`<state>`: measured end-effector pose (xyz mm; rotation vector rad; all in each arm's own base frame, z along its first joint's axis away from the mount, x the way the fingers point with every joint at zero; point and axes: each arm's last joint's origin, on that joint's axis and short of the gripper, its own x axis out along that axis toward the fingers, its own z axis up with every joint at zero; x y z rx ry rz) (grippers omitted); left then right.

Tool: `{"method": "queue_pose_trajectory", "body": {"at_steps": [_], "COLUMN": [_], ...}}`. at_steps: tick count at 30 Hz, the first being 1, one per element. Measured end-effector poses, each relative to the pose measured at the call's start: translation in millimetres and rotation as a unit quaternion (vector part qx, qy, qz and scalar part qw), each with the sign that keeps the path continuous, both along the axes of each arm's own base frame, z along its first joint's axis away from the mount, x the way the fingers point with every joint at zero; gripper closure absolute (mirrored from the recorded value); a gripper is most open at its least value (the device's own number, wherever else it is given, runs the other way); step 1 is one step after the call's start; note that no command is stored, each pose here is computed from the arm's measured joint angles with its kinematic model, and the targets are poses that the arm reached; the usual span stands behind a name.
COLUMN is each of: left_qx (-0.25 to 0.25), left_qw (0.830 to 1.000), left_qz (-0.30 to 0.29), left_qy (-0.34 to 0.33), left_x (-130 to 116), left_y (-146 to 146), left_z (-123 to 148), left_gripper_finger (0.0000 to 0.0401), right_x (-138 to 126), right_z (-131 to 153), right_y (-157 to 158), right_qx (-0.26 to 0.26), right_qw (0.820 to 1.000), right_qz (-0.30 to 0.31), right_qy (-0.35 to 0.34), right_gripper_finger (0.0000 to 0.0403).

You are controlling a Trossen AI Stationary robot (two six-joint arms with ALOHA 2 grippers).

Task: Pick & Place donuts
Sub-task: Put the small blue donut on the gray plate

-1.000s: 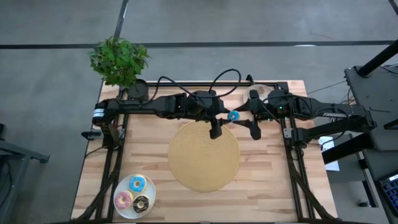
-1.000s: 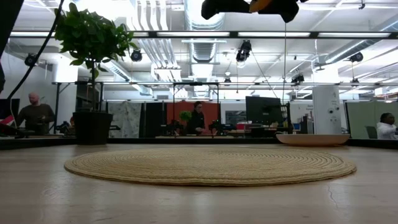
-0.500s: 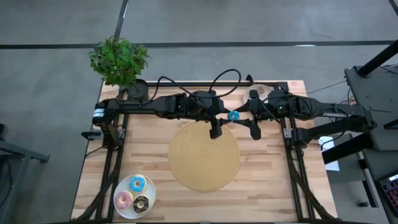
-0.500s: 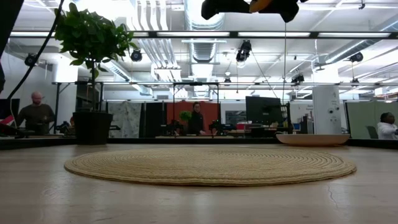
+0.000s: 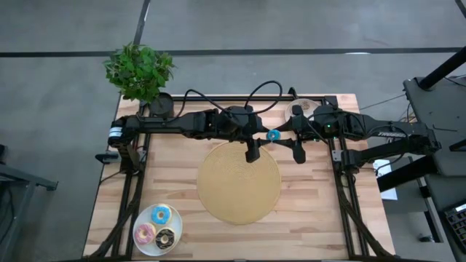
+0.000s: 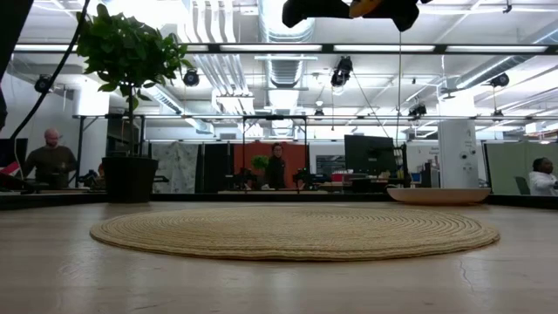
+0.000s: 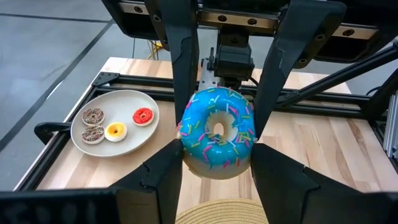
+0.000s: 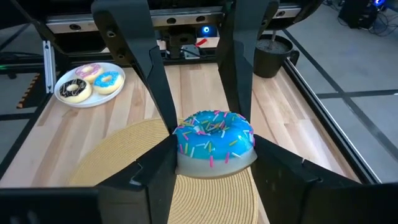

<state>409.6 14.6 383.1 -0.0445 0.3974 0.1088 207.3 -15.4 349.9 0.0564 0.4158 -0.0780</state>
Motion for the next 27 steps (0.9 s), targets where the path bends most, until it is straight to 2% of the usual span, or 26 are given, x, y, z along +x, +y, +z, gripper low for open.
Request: {"method": "queue_pose_trajectory", "body": {"at_steps": [20, 27], "left_qx": [0.016, 0.015], "left_qw": [1.0, 1.0], "left_qz": [0.008, 0.008], "left_qy": [0.0, 0.0], "left_x": [0.0, 0.0], "left_y": [0.8, 0.9], "left_z": [0.3, 0.3], "left_gripper_finger": [0.0242, 0.0195], "right_x": [0.0, 0.0], "right_z": [0.1, 0.0], "right_y": [-0.1, -0.1], "right_qx": [-0.001, 0.0], "right_qw": [1.0, 1.0], "right_qz": [-0.001, -0.001], "right_qy": [0.0, 0.0], "right_gripper_finger": [0.0224, 0.0225]}}
